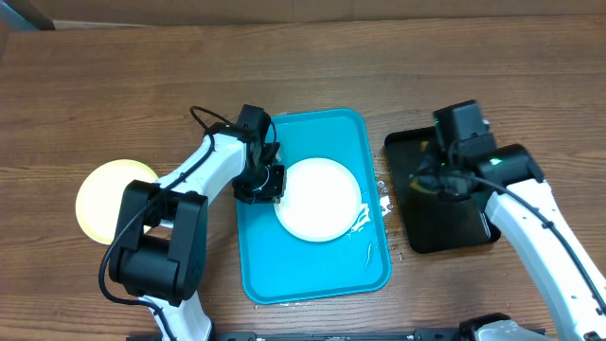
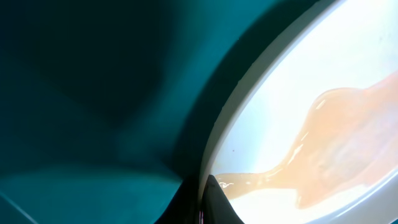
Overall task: Clean dirty plates on tray and stack at the side
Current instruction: 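Return the sponge to the black tray with the right gripper, then lift the white plate with the left gripper and tilt it over the black tray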
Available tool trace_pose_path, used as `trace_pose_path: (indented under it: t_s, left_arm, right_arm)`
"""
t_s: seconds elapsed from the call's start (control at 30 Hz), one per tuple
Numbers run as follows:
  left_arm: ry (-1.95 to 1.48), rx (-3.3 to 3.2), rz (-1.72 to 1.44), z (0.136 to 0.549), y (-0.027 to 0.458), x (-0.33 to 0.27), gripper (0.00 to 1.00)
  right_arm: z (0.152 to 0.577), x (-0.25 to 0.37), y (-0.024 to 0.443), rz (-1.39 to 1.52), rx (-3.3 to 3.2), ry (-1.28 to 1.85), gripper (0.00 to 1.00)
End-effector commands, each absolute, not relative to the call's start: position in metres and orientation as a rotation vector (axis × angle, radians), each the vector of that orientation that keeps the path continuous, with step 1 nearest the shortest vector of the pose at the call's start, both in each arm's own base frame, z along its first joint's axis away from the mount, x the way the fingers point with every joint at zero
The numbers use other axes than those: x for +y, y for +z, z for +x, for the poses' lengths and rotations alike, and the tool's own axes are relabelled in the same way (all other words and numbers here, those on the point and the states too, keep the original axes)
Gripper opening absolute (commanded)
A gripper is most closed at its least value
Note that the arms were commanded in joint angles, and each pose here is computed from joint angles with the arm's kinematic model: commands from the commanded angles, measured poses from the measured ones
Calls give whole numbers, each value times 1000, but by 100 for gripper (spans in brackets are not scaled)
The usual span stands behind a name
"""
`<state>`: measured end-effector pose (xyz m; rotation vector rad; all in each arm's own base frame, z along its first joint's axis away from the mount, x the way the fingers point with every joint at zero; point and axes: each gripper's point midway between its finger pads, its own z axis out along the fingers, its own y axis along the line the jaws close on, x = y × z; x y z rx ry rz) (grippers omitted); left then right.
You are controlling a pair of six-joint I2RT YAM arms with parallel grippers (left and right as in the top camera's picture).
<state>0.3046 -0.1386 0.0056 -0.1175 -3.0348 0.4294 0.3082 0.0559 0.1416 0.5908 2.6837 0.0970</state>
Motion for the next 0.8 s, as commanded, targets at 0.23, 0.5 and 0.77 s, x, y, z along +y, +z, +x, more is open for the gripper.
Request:
trace_pose_path:
  t_s: [0.23, 0.5, 0.77]
  left_arm:
    - [320, -3101, -400, 310, -4, -159, 8]
    - [258, -3091, -417, 309, 5, -158, 4]
    - [233, -3165, -493, 343, 96, -188, 4]
  right_arm:
    - [296, 24, 65, 742, 2819, 76, 4]
    - [303, 32, 114, 657, 2770, 271, 52]
    - [290, -1, 175, 777, 2609, 432, 63]
